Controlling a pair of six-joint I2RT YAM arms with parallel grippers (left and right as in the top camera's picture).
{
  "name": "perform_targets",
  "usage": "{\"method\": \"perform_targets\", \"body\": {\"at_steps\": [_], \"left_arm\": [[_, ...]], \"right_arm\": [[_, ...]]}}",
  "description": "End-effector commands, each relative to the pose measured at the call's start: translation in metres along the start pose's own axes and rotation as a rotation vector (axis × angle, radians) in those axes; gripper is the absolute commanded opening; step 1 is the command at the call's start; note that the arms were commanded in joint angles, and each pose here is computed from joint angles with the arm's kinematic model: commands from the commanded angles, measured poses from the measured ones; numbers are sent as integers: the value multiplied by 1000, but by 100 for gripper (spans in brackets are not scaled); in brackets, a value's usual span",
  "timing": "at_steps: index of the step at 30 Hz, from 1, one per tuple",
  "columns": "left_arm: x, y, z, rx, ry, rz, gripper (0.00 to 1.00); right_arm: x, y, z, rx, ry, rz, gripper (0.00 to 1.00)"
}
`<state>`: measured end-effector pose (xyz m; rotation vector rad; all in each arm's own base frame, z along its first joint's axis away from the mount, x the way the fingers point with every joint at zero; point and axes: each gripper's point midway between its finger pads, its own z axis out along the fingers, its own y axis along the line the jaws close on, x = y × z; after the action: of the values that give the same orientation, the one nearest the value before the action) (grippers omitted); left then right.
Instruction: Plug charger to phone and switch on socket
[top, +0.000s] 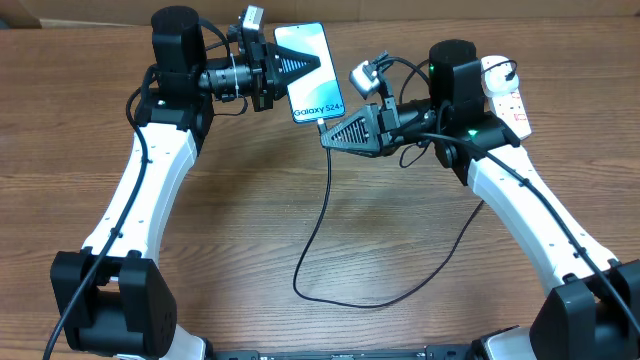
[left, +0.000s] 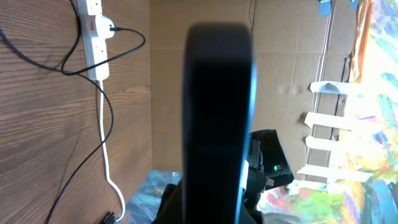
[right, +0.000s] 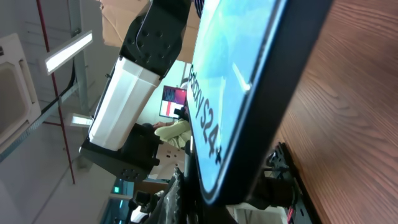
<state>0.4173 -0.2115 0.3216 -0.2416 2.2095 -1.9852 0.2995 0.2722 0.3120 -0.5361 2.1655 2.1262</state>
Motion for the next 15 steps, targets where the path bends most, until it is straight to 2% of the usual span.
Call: {"method": "perform_targets", "body": {"at_steps": [1,15], "left_arm": [[12,-17,2,26,45,55,4],[13,-17,2,26,46,37,4]], "right_arm": [[-3,1,-5,-3,-7,-7,4],[-4,-5,-4,-2,-4,18,4]]}}
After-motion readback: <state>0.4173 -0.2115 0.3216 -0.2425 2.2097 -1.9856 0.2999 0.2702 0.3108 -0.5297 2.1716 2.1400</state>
